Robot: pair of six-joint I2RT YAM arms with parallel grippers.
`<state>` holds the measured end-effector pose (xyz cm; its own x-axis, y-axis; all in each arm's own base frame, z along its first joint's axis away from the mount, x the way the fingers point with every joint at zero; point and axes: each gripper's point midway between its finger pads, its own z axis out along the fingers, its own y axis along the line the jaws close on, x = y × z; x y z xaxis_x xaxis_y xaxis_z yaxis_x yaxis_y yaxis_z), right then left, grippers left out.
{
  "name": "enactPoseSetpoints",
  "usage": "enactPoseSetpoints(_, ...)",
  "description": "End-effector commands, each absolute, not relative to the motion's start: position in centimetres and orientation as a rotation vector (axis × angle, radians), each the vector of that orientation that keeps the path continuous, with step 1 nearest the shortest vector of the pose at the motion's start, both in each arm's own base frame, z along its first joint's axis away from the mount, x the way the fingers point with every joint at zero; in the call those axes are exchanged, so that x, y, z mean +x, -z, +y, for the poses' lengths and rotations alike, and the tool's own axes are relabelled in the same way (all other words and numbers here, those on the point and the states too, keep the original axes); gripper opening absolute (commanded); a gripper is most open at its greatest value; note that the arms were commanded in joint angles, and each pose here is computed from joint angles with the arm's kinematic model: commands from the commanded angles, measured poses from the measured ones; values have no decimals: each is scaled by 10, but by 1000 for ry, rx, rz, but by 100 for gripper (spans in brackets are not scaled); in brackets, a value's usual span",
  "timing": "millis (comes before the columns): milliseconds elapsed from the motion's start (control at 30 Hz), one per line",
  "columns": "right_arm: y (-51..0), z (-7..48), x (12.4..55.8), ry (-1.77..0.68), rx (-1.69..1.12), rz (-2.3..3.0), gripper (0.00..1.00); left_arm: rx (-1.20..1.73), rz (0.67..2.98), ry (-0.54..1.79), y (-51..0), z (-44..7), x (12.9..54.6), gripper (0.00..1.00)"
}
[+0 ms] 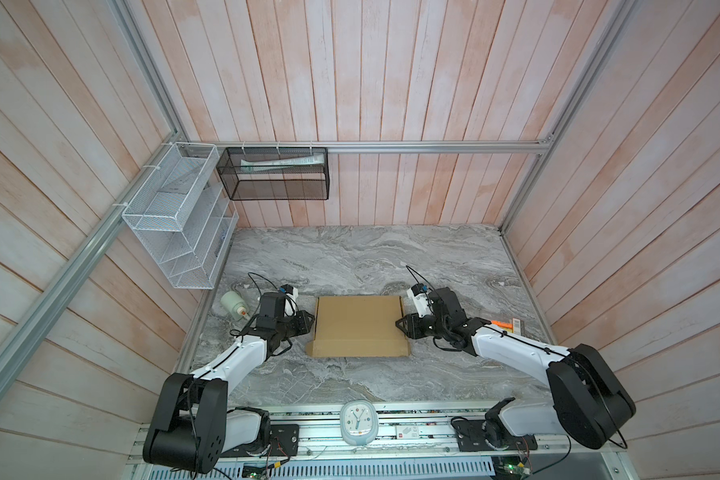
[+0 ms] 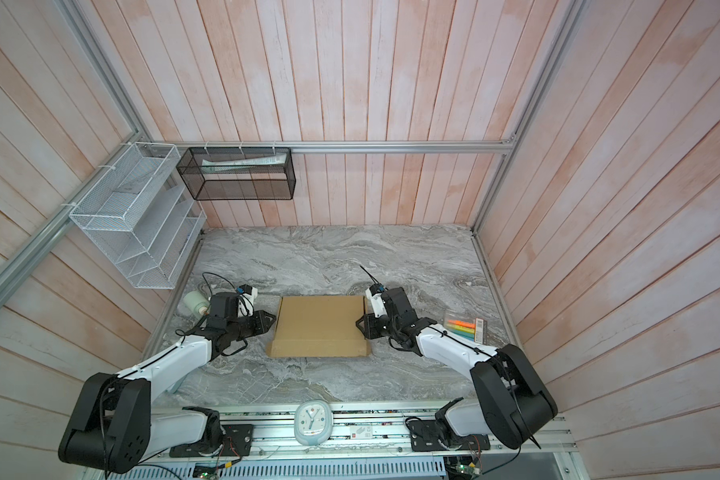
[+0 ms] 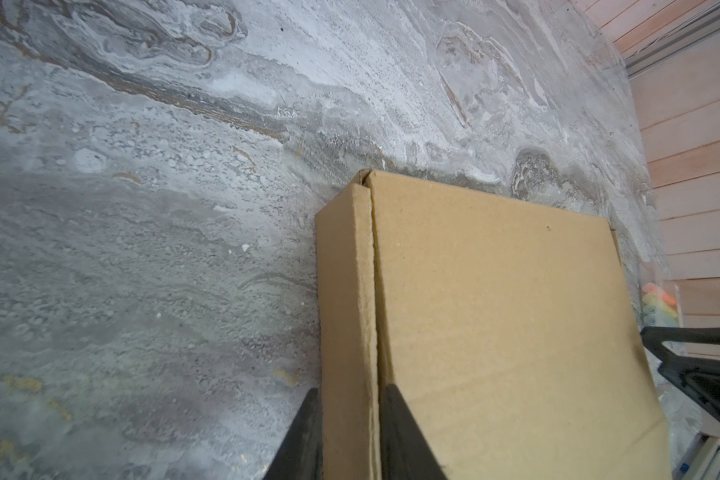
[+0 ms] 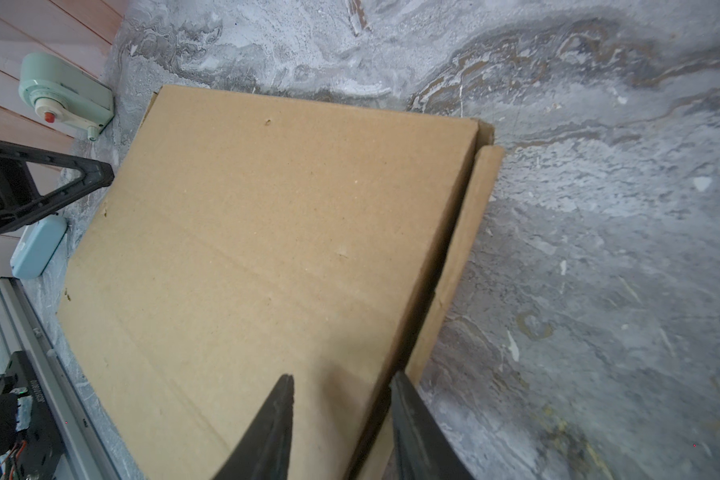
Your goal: Fold the paper box
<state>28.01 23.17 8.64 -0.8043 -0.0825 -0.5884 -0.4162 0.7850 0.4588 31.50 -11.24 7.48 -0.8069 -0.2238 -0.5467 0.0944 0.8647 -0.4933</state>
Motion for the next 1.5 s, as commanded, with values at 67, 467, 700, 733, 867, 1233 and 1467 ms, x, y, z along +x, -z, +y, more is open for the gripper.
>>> enactPoseSetpoints(67,-94,225,282,-769,-354,2396,41,-72,2400,648,-81,-109,325,27)
enactPoseSetpoints(467,-102,219,285,-768,-324,2370,41,-58,2414,689,-77,-115,325,26)
enactPoseSetpoints(700,-104,217,285,-775,-313,2361,41,-58,2433,708,-69,-118,323,24)
enactPoseSetpoints(733,-104,217,285,-776,-312,2361,40,-58,2433,712,-69,-118,323,24)
enactPoseSetpoints(867,-102,216,285,-780,-309,2365,40,-60,2435,716,-69,-118,322,24)
enactPoseSetpoints(1233,-100,216,284,-798,-306,2362,40,-55,2408,717,-80,-118,319,24)
enactPoseSetpoints(1467,-97,217,283,-802,-306,2369,40,-56,2410,731,-78,-119,316,25)
